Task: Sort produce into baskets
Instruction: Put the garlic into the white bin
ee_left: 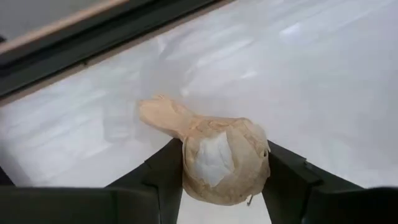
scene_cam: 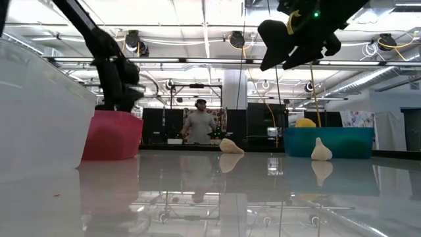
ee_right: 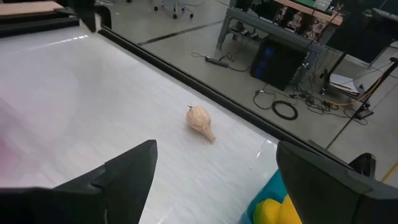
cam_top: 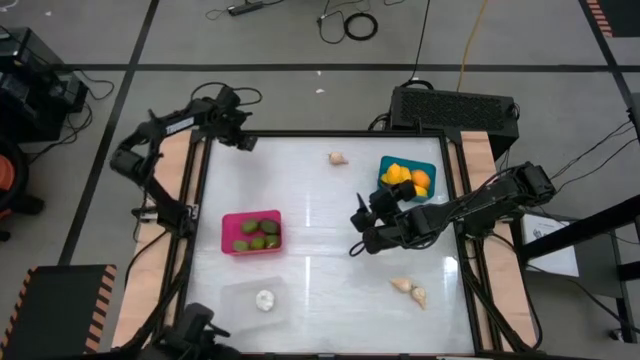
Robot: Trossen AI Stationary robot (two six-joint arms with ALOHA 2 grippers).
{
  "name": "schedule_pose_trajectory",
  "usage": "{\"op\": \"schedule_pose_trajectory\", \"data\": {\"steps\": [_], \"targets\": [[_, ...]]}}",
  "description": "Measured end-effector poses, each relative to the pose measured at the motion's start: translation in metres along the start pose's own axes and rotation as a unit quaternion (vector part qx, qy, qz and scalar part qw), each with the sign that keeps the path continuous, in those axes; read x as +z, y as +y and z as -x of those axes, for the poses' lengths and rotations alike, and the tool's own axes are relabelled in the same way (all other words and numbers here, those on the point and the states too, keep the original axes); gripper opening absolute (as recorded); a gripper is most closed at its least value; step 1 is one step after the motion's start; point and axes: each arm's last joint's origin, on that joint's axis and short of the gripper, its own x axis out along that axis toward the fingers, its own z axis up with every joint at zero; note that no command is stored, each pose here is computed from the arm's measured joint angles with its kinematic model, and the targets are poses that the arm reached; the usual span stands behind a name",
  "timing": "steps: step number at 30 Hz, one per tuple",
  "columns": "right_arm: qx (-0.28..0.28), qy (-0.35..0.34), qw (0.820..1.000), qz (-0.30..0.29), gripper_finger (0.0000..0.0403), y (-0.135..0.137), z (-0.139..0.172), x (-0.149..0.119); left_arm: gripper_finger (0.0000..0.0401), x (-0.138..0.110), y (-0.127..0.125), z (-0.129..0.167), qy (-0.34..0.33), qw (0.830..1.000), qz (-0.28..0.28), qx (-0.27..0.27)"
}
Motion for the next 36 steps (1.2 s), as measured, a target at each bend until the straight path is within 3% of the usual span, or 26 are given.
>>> {"op": "schedule_pose_trajectory", "data": {"steps": [3, 6, 9, 13, 18, 22, 26, 32, 36], "targets": [[0.008, -0.007, 1.000, -0.003, 0.0322, 0.003, 0.000, 0.003, 0.0179, -0.008, -0.014, 0.029, -0.030, 0.998, -0.012, -0.048], [0.018, -0.016, 1.000, -0.002, 0.0322, 0.007, 0.000, 0.006, 0.0180, -0.022, -0.041, 0.055, -0.044, 0.989, -0.054, -0.133], [0.026, -0.022, 0.999, -0.001, 0.0322, 0.009, 0.001, 0.009, 0.0180, -0.042, -0.078, 0.074, -0.045, 0.969, -0.125, -0.208], [0.055, -0.010, 0.998, 0.005, 0.0322, 0.013, 0.001, 0.011, 0.0180, -0.091, -0.131, 0.081, -0.012, 0.934, -0.231, -0.271], [0.096, 0.004, 0.995, 0.017, 0.0322, 0.018, 0.002, 0.012, 0.0180, -0.163, -0.175, 0.069, 0.070, 0.896, -0.311, -0.309], [0.103, 0.005, 0.995, 0.018, 0.0322, 0.019, 0.002, 0.013, 0.0180, -0.210, -0.201, 0.057, 0.092, 0.878, -0.343, -0.322], [0.103, 0.005, 0.995, 0.014, 0.0322, 0.019, 0.002, 0.013, 0.0180, -0.256, -0.221, 0.049, 0.133, 0.845, -0.372, -0.360], [0.105, 0.003, 0.994, 0.008, 0.0322, 0.020, 0.002, 0.014, 0.0180, -0.302, -0.239, 0.052, 0.150, 0.790, -0.441, -0.399], [0.108, 0.001, 0.994, 0.001, 0.0322, 0.020, 0.002, 0.015, 0.0180, -0.323, -0.241, 0.047, 0.125, 0.747, -0.524, -0.390]]}}
